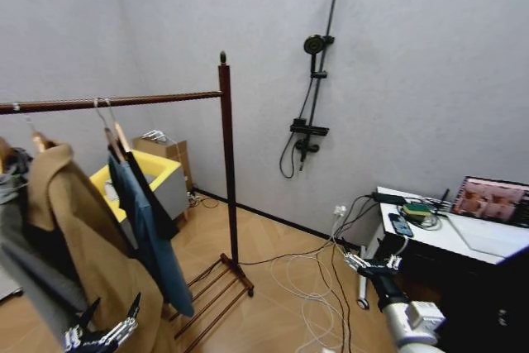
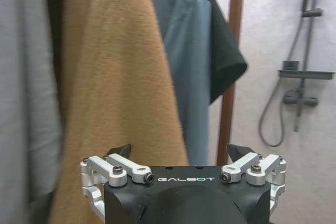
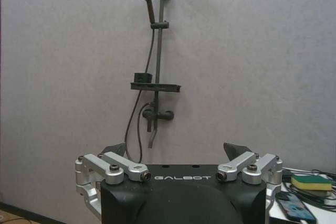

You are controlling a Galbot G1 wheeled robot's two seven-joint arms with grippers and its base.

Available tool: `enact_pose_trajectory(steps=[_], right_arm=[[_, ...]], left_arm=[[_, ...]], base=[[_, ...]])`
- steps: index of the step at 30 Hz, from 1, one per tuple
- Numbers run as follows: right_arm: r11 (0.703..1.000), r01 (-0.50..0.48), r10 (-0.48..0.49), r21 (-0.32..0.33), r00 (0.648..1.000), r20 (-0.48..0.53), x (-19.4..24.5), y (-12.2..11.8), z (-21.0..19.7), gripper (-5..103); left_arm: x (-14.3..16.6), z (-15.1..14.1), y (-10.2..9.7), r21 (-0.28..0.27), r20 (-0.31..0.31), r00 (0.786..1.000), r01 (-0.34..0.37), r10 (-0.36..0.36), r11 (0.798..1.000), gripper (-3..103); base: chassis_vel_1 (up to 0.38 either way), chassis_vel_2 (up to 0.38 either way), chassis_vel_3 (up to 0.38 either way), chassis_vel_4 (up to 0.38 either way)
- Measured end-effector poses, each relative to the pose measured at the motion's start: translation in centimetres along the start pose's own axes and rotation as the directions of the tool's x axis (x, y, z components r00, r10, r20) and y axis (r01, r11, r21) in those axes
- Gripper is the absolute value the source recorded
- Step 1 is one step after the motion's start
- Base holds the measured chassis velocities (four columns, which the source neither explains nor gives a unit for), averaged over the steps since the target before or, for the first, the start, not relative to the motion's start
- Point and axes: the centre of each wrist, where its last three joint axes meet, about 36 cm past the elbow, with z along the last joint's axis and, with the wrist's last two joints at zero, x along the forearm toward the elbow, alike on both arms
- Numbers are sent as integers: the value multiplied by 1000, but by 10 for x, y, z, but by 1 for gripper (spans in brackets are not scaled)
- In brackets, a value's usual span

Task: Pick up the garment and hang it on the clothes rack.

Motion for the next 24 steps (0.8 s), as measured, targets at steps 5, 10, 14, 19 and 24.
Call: enact_pose_trajectory(steps=[5, 10, 14, 19, 24], right_arm=[[1000, 0, 0, -3, 1000, -1, 1, 1, 0, 100], [1000, 7, -7, -9, 1000, -4, 2, 3, 1, 100], [1000, 15, -15, -13, 1000, -4, 2, 6, 1, 100], [1000, 23, -24, -18, 1000, -1, 1, 9, 1, 100], [999, 34, -34, -18, 999, 5, -1, 12, 1, 100]], left_arm=[[0, 0, 0, 0, 0, 1000, 0, 0, 1000, 100], [0, 0, 0, 0, 0, 1000, 0, 0, 1000, 100], [0, 0, 0, 0, 0, 1000, 0, 0, 1000, 100], [0, 0, 0, 0, 0, 1000, 0, 0, 1000, 100], [0, 0, 0, 0, 0, 1000, 0, 0, 1000, 100]], base=[[-46, -47, -63, -48], [0, 0, 0, 0], [0, 0, 0, 0], [49, -58, -66, 56], [32, -68, -75, 31]])
